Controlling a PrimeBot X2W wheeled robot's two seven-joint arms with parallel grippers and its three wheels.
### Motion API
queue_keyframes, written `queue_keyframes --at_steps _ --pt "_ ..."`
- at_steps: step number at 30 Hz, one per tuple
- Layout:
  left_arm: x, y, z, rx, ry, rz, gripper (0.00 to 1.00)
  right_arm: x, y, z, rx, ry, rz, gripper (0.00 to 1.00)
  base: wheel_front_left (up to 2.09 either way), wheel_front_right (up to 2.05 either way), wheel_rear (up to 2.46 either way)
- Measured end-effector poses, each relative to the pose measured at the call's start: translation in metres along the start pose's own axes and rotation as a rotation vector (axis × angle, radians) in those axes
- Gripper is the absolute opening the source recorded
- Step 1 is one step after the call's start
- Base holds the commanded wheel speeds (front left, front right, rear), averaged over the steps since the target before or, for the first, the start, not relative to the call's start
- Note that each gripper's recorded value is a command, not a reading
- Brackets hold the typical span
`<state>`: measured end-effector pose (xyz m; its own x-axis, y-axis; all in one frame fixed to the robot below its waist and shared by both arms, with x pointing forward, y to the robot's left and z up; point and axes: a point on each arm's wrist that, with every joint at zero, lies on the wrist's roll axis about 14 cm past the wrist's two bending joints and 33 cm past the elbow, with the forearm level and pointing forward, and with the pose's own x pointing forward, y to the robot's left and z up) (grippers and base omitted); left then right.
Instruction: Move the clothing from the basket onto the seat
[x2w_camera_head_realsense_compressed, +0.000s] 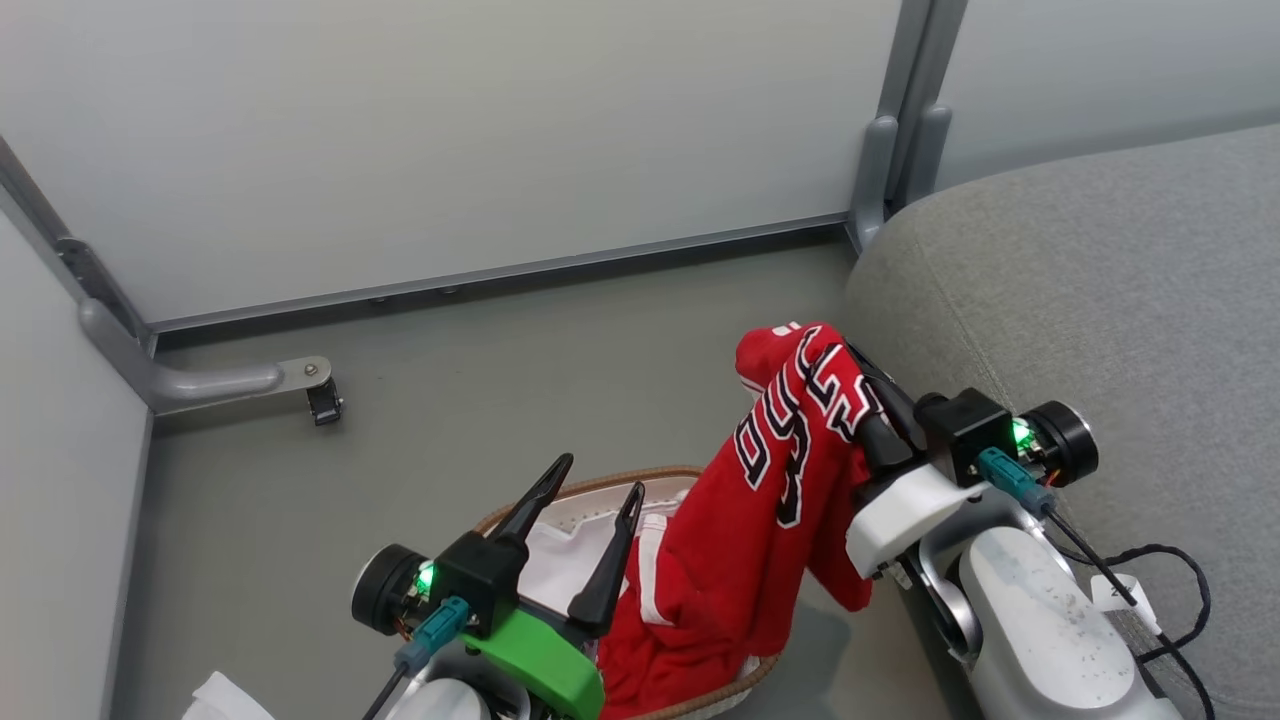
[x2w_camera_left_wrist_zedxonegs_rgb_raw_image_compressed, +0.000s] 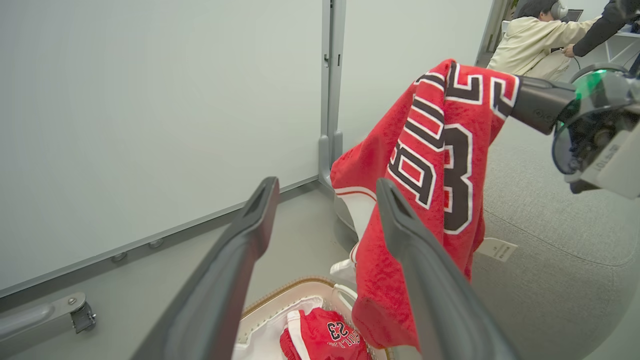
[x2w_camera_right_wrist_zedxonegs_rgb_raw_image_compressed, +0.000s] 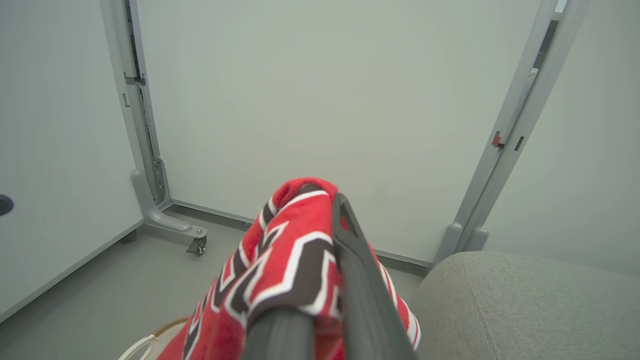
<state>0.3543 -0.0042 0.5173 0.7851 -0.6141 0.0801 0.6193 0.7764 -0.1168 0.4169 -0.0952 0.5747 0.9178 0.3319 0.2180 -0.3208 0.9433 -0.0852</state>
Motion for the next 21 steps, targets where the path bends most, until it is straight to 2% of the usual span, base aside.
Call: queue_keyframes --at_steps 10,21 --pt "0.022 -0.026 -0.009 -0.016 0.010 -0.104 1.00 -0.028 -0.066 0.013 -0.086 -0.020 -0.190 0.00 0.00 0.00 0.00" --pt "0.055 -0.070 -0.031 -0.047 0.051 -0.286 1.00 -0.079 -0.140 0.018 -0.172 0.011 -0.427 0.00 0.00 0.00 0.00"
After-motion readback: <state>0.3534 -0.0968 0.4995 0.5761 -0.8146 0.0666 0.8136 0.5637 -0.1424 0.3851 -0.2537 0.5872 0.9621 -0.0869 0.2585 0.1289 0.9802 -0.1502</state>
